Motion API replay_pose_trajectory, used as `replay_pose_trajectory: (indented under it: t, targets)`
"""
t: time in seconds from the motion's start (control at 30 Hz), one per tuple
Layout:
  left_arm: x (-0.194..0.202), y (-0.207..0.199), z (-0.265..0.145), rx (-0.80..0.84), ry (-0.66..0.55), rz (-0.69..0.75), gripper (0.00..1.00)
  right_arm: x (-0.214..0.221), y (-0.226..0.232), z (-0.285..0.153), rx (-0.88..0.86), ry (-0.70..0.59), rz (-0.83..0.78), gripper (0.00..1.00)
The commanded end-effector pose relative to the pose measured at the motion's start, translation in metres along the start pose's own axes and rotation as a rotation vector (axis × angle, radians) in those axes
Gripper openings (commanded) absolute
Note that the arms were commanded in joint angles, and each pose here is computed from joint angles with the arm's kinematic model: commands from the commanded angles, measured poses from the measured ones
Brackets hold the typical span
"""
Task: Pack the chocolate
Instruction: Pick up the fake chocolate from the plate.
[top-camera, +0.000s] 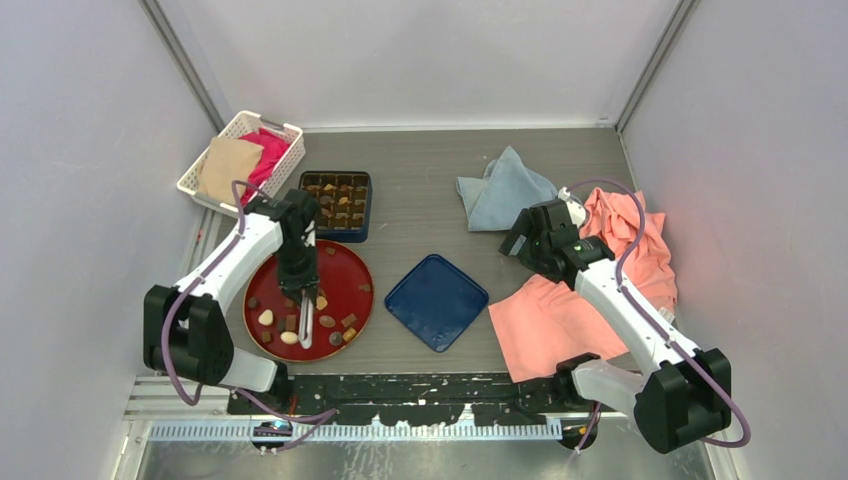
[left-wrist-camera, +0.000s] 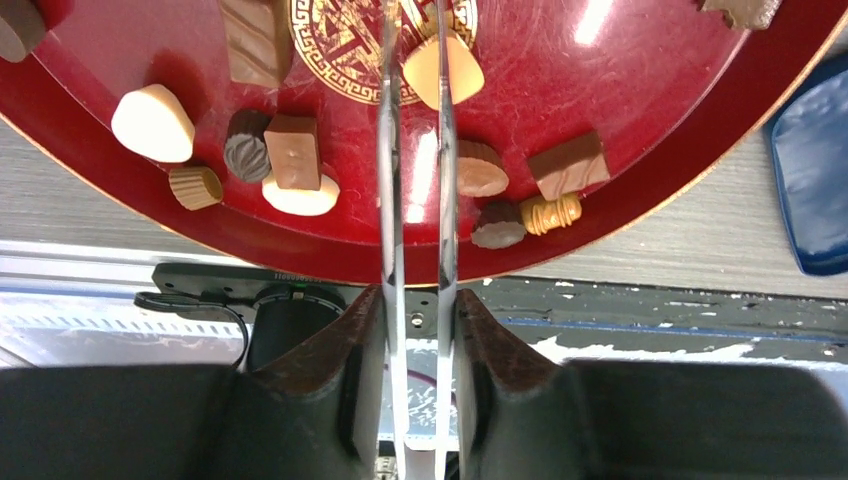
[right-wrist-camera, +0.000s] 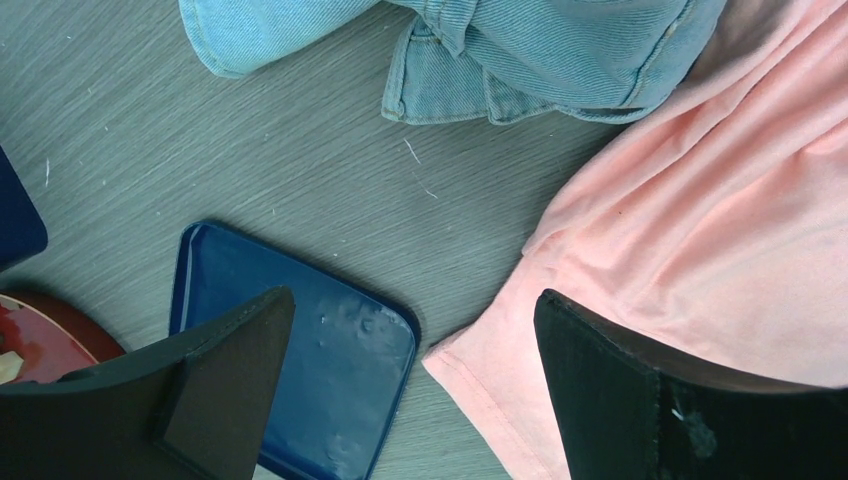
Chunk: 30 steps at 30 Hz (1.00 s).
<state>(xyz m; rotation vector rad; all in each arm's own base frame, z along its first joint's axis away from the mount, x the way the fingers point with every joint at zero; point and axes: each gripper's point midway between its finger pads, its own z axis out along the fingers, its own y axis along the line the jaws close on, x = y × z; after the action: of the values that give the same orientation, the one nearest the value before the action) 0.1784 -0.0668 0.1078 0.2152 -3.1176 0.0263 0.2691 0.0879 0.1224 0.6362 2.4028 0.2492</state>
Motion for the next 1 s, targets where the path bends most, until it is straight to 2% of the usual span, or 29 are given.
replay_pose_trajectory:
  t: [0.0,0.07,0.6,0.73,0.97]
  targets:
    - [-0.009,0.005,0.006,-0.045,-0.034,-0.04,0.3,-0.01,0.006,-0.007,-0.031,-0.05,-0.001,0.96]
    - [-0.01,0.011,0.008,-0.08,-0.046,-0.054,0.33,-0.01,0.006,-0.006,-0.032,-0.052,-0.001,0.95]
    - [-0.007,0.023,0.018,-0.147,-0.074,-0.143,0.34,-0.013,0.012,-0.005,-0.039,-0.041,-0.005,0.95]
    - [-0.01,0.032,0.015,-0.184,-0.114,-0.176,0.4,-0.015,0.013,-0.006,-0.041,-0.045,-0.004,0.95]
    - [-0.014,0.033,0.017,-0.159,-0.112,-0.185,0.41,-0.015,0.012,-0.007,-0.038,-0.048,-0.009,0.95]
